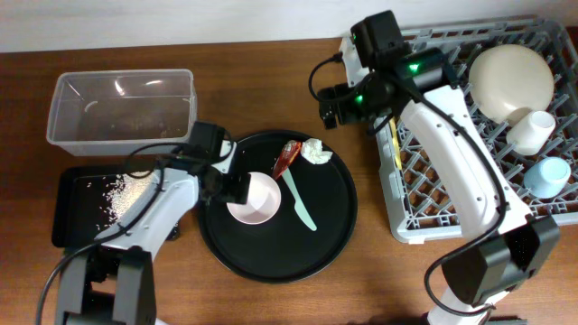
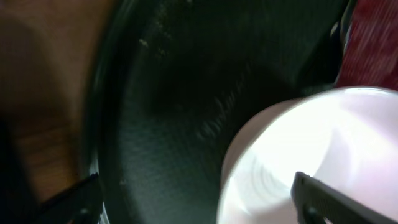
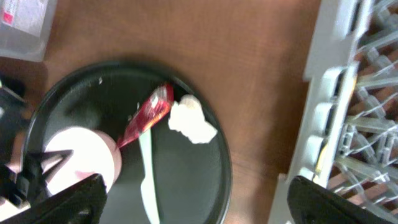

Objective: Sort waste into correct bins and load items into the dishwasher rack
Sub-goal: 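Set the empty pink bowl back on the round tray with the left gripper, then grasp the pink bowl rim with the right gripper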

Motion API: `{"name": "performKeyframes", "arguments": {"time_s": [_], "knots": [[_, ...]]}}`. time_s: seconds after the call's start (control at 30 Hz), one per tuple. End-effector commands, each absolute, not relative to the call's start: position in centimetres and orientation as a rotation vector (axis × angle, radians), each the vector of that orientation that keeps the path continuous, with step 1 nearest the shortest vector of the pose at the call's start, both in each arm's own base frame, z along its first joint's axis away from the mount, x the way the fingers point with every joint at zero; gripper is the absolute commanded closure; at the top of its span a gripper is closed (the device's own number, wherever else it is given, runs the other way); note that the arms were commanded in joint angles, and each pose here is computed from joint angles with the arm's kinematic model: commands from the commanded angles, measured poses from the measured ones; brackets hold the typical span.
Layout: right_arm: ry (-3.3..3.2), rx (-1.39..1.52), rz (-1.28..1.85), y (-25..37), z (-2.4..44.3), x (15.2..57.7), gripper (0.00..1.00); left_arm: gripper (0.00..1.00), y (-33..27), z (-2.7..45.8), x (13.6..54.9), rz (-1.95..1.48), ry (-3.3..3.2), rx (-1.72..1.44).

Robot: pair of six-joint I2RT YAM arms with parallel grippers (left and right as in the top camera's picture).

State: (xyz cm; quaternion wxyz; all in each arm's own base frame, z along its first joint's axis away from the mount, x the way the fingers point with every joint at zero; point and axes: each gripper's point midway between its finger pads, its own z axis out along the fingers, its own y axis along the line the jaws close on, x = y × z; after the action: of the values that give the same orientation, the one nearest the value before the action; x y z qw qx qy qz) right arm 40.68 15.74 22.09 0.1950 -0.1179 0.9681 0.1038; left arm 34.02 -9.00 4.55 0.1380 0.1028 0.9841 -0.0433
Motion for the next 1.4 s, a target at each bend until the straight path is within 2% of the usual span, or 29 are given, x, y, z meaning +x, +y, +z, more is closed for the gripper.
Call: {"name": "performKeyframes", "arguments": {"time_s": [0.0,0.17,0.33,0.47,0.57,0.67,0.77,0.8,0.97,1.03,1.3,1.37], "knots": [[2.790,-0.523,0.483,18.5,19.0,37.9,0.25,0.01,-8.2,11.4,36.9,-0.145,2.687,0.234],[2.873,-0.713,0.545,21.9,14.7,34.3,0.34,0.01,-3.7,17.9,38.2,0.010,2.551,0.089],[2.911,-0.877,0.544,25.6,11.3,31.7,0.36,0.01,1.5,22.7,36.8,0.066,2.440,-0.128],[3.037,-0.814,0.528,26.9,7.9,30.5,0.47,0.01,6.3,26.2,34.3,0.088,2.322,-0.376],[3.093,-0.738,0.543,27.3,6.5,30.5,0.47,0.01,8.5,28.1,32.7,0.124,2.255,-0.453],[3.103,-0.668,0.615,28.4,6.0,30.7,0.43,0.01,9.1,28.9,31.8,0.136,2.230,-0.476],[3.133,-0.465,0.634,29.4,5.3,31.6,0.53,0.01,9.1,28.8,31.6,0.136,2.236,-0.477],[3.137,-0.443,0.633,29.6,5.0,31.6,0.59,0.01,9.1,28.7,31.6,0.136,2.239,-0.477],[3.152,-0.399,0.514,29.4,3.7,31.7,0.62,0.01,9.1,28.7,31.6,0.136,2.239,-0.477],[3.154,-0.400,0.512,29.4,3.7,31.7,0.71,0.01,9.1,28.7,31.6,0.136,2.239,-0.477],[3.163,-0.393,0.437,28.5,3.5,31.8,0.91,0.01,9.1,28.7,31.6,0.136,2.239,-0.477],[3.161,-0.393,0.381,27.9,3.3,31.9,0.93,0.01,9.1,28.7,31.6,0.136,2.239,-0.477]]}}
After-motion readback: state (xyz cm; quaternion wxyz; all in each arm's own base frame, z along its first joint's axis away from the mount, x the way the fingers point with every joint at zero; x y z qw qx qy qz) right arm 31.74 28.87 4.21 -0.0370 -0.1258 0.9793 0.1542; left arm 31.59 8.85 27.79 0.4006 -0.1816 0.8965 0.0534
